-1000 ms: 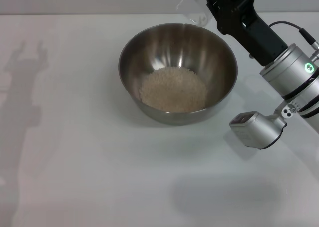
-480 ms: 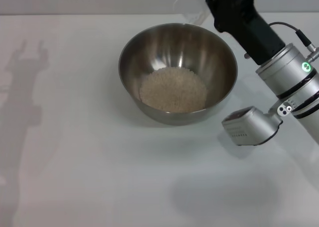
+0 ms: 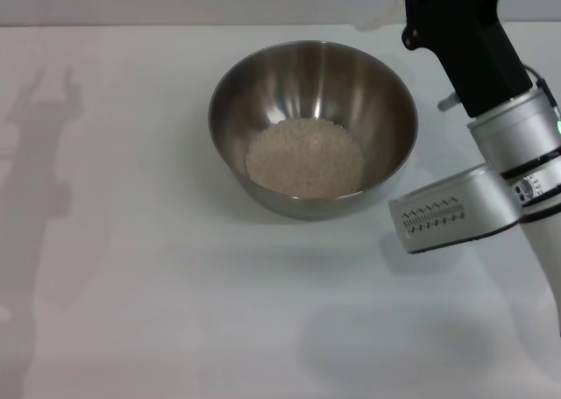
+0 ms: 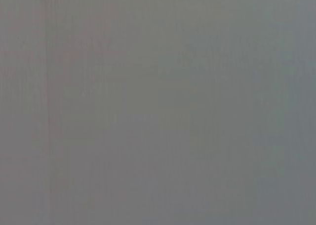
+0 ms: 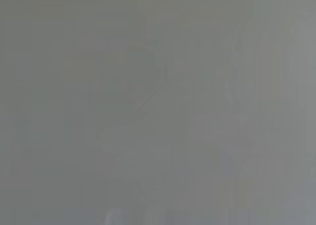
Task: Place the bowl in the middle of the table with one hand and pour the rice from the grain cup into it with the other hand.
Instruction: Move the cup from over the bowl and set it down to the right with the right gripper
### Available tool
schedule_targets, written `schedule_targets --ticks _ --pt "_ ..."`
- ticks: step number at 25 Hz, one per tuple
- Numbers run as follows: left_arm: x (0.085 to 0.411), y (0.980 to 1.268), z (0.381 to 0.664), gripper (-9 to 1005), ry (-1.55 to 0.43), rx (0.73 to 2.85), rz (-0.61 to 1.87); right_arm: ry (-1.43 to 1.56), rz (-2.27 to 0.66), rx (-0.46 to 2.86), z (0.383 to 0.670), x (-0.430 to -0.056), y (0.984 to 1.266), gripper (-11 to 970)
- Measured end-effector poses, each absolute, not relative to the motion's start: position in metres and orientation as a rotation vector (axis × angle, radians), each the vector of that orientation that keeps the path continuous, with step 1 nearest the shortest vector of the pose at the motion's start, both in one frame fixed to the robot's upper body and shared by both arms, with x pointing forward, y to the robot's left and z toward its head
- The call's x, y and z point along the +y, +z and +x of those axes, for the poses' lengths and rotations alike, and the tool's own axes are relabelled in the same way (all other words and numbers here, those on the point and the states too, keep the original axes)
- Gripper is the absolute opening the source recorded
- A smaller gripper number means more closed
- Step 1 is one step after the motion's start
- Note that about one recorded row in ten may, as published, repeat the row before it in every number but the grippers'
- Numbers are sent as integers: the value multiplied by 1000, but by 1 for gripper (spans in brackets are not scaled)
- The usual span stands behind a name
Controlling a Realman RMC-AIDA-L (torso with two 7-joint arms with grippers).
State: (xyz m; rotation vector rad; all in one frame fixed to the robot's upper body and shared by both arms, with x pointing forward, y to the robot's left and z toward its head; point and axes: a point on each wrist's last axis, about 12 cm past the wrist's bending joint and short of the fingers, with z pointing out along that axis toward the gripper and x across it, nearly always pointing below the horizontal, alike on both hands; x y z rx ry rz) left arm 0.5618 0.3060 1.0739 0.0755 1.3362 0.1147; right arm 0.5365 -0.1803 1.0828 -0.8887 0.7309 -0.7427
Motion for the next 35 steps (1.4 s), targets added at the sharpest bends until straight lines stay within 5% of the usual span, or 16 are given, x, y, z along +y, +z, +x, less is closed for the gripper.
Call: schedule_targets --ticks 35 --pt "300 1069 552 407 86 1348 112 -236 82 1407 503 -261 1033 29"
